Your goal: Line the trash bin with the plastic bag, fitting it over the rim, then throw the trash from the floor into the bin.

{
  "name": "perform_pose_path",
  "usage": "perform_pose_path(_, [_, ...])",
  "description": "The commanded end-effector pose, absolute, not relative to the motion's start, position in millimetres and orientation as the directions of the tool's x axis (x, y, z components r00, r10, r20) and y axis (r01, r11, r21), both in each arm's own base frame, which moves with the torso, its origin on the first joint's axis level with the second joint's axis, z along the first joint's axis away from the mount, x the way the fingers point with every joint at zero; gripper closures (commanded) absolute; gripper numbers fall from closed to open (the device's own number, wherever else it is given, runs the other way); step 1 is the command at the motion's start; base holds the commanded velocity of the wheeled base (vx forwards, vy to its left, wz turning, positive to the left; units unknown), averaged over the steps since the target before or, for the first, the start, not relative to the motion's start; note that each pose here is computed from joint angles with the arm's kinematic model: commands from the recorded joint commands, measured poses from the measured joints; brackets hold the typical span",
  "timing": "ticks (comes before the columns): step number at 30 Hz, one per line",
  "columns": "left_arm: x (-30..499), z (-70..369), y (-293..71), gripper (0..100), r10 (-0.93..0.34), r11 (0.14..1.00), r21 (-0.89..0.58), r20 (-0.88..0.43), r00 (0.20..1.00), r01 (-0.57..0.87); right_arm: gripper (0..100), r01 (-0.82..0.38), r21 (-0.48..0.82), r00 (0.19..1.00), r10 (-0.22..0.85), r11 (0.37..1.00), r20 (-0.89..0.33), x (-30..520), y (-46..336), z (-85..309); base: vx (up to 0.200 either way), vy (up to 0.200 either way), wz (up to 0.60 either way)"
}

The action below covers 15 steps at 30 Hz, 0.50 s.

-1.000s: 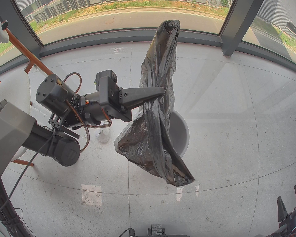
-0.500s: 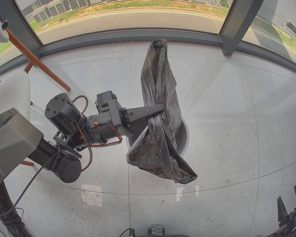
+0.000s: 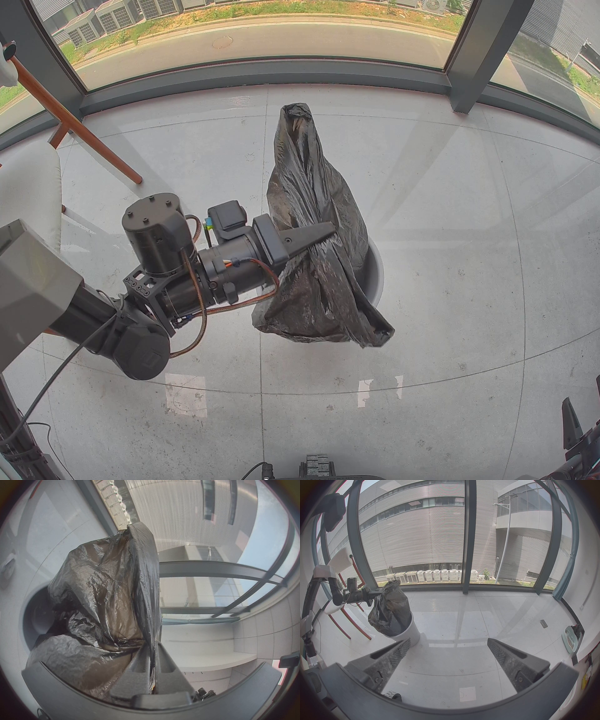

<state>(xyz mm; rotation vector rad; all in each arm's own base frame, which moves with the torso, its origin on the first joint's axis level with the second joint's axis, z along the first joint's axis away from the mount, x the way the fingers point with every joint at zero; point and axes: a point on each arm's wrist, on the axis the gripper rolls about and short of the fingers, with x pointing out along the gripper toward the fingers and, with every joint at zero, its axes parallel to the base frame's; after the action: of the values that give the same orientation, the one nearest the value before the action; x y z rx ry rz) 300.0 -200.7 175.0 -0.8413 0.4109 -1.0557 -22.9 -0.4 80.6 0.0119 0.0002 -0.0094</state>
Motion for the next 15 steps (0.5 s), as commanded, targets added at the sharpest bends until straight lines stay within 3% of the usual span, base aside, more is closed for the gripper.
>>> perform_pose_path(1, [283, 190, -204, 100, -0.892, 0.279, -0.729, 0.044, 0.450, 0.625, 0, 0.009, 0.007, 1.000, -0.009, 1.000, -0.014, -22, 0, 75, 0.000, 0.000, 0.00])
perform_pose_path(4, [285, 185, -206, 100, -0.892, 0.350, -0.673, -0.028, 0.451, 0.652, 0, 0.003, 0.004, 1.000, -0.003, 1.000, -0.014, -22, 0, 75, 0.000, 0.000, 0.00])
perform_pose_path(15, [283, 198, -213, 100, -0.887, 0.405, -0.688, -0.136, 0.441, 0.602, 0, 0.002, 0.006, 1.000, -0.002, 1.000, -0.014, -22, 0, 76, 0.000, 0.000, 0.00])
